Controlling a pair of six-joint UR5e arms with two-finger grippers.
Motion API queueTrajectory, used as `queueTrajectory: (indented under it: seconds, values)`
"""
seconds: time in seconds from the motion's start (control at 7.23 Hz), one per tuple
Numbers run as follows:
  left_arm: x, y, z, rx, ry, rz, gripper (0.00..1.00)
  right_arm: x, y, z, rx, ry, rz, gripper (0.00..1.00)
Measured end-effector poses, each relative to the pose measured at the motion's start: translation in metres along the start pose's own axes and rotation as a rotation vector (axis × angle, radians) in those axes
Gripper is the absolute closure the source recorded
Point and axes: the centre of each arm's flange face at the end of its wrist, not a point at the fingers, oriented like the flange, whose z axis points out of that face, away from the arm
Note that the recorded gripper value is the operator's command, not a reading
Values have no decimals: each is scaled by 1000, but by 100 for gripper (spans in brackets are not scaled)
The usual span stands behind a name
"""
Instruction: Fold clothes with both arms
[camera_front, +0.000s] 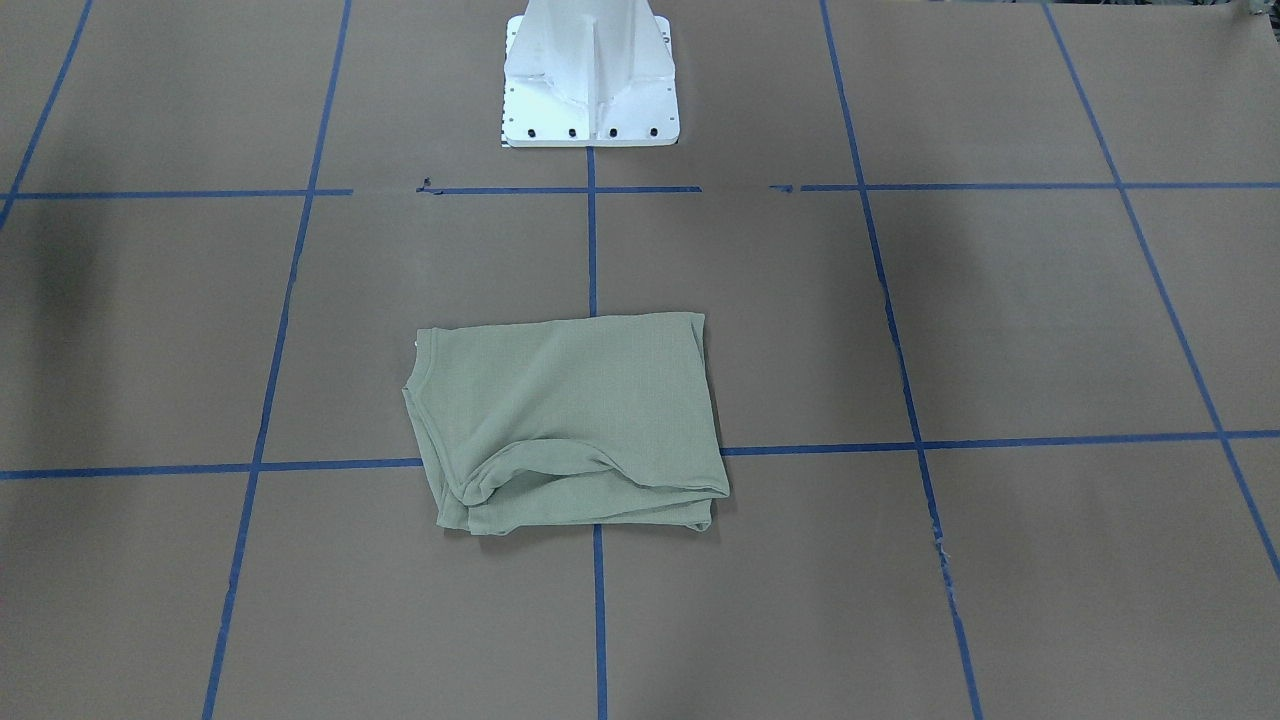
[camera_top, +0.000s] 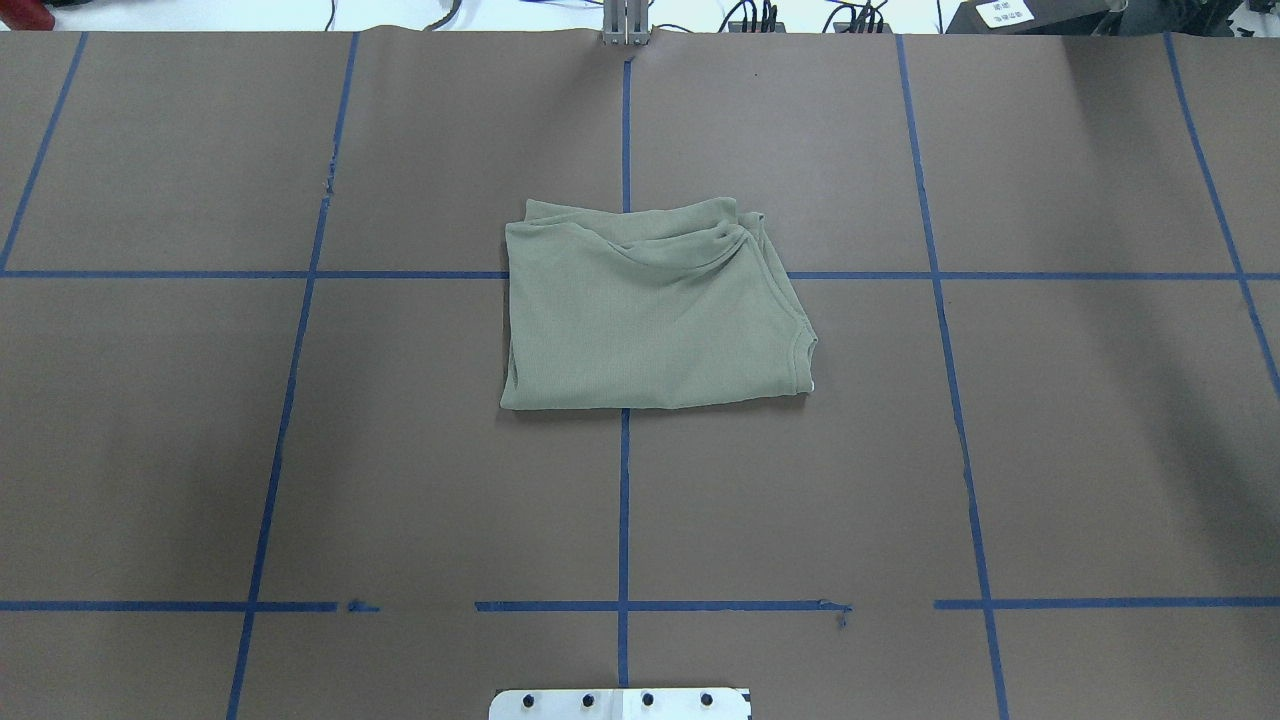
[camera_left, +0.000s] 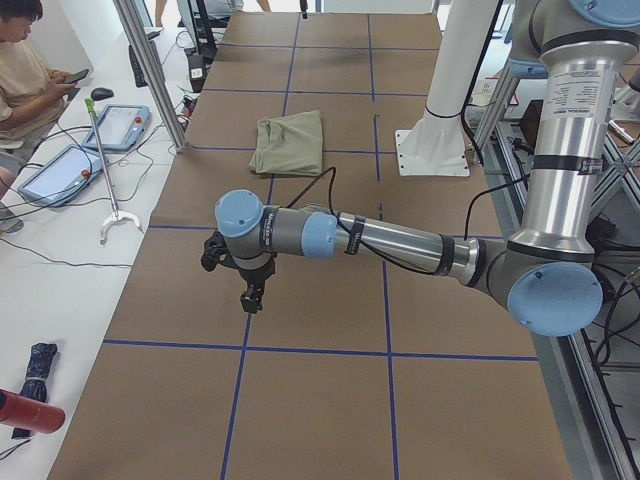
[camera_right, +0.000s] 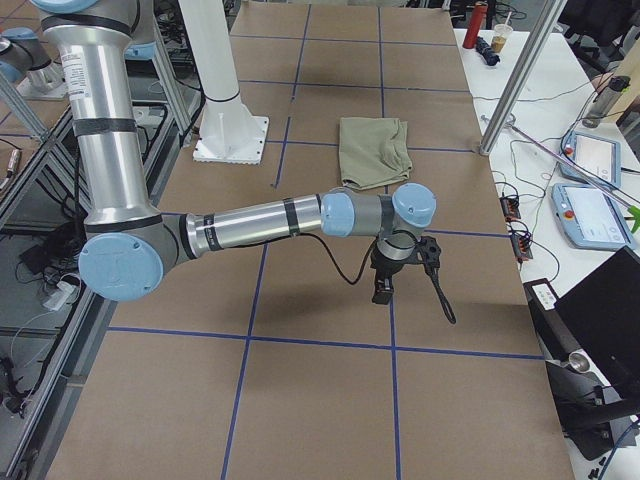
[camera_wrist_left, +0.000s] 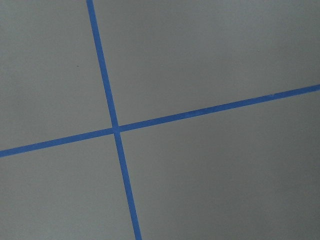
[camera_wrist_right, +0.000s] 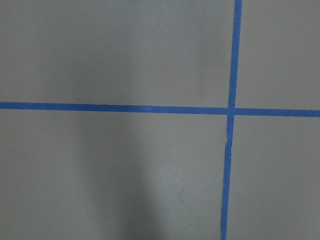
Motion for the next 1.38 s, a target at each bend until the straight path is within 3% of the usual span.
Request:
queueTrajectory:
  seconds: [1.38]
  values:
    - [-6, 6, 6, -14, 1, -18, 0, -1, -2, 2, -5, 7, -2, 0]
